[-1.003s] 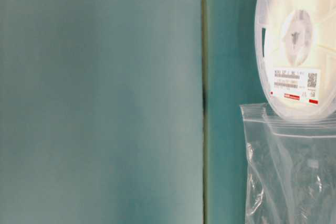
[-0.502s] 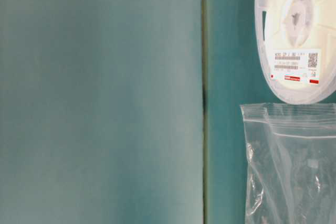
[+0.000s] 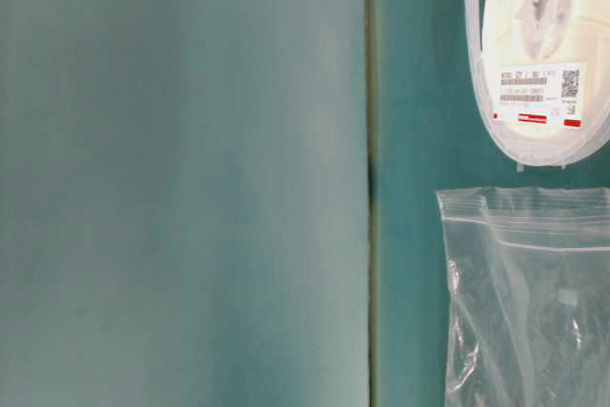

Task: Take out the reel from the clear zip bag.
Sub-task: 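Drag the reel further right onto the table beside the bag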

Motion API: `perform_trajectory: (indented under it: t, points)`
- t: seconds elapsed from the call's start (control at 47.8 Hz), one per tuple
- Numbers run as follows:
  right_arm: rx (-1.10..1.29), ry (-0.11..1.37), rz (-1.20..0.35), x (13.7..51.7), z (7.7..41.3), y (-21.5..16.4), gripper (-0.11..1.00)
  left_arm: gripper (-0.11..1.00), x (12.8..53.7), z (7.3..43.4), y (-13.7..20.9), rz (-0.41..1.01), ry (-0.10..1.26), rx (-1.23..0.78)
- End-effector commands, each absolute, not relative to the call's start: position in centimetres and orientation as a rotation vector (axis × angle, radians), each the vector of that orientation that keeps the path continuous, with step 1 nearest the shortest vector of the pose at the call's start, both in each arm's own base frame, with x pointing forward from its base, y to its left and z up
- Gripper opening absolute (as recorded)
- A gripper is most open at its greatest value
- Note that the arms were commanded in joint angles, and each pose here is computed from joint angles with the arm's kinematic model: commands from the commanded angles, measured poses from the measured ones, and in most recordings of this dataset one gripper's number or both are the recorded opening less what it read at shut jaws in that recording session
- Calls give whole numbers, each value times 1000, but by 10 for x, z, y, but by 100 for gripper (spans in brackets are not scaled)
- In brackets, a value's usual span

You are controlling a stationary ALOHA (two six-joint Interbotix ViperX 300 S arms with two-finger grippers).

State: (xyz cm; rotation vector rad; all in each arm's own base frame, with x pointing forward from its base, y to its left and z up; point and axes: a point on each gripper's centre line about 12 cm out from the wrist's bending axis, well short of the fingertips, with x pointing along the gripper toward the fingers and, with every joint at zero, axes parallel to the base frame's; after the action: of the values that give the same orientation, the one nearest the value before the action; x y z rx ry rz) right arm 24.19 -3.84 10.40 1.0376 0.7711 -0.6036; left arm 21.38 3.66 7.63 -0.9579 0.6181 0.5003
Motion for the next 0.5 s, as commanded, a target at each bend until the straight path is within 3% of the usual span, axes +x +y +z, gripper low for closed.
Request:
perform_trajectory:
  t: [0.0, 0.481]
  points:
    - [1046, 747, -600, 244, 109, -39, 12, 1, 217, 78, 37, 492, 610, -956]
    - [1047, 742, -601, 245, 109, -40, 12, 1, 220, 80, 37, 488, 601, -956]
